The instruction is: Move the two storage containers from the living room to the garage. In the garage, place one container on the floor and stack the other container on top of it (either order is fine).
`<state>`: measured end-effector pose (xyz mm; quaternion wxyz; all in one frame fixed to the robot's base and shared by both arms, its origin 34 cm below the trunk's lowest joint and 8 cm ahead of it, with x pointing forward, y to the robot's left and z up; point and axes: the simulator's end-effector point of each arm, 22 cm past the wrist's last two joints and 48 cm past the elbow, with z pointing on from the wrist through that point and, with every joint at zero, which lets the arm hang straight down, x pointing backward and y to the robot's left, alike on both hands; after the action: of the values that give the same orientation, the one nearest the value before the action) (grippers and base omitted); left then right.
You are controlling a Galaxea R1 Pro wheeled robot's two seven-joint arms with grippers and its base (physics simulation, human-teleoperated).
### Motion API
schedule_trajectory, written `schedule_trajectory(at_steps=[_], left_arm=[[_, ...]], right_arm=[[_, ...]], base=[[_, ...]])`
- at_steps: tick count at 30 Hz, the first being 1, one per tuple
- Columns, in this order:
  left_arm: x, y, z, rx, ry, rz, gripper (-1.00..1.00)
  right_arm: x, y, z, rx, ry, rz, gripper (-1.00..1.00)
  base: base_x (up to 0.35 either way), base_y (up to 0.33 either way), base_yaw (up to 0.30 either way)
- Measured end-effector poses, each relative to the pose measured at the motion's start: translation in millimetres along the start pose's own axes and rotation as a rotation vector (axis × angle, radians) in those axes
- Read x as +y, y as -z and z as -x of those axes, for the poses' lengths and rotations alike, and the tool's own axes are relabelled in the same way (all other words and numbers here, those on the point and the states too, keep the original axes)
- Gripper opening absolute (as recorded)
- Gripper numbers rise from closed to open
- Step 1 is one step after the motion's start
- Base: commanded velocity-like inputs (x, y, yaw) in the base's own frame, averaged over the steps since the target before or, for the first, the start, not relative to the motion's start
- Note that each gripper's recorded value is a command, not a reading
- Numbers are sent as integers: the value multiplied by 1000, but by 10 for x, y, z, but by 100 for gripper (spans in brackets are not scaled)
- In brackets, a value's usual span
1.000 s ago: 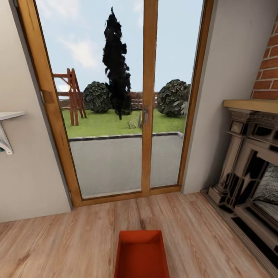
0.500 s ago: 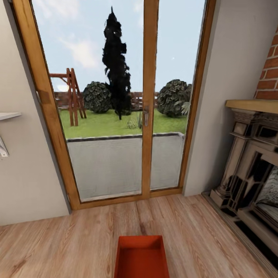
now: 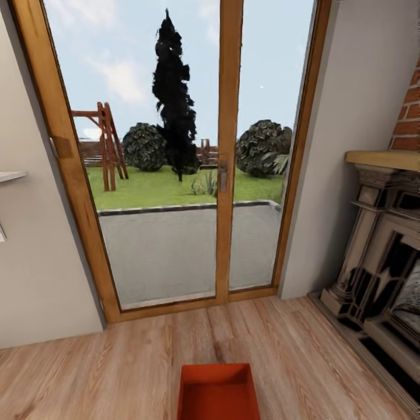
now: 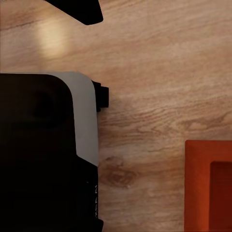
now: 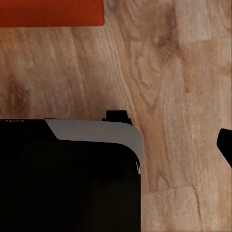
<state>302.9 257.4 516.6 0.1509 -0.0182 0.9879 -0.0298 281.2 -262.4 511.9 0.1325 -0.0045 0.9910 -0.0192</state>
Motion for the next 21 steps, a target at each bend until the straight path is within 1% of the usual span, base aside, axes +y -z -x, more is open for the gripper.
schedule_trajectory(at_steps=[6, 8, 21], left_arm=[[0, 0, 0, 0, 0, 0, 100], [0, 0, 0, 0, 0, 0, 100], [0, 0, -1, 0, 0, 0, 100]], right_arm=[[0, 0, 0, 0, 0, 0, 100], [0, 0, 0, 0, 0, 0, 100], [0, 0, 0, 0, -2, 0, 100]], base=[[6, 3, -210], [1, 0, -112], [0, 0, -15]])
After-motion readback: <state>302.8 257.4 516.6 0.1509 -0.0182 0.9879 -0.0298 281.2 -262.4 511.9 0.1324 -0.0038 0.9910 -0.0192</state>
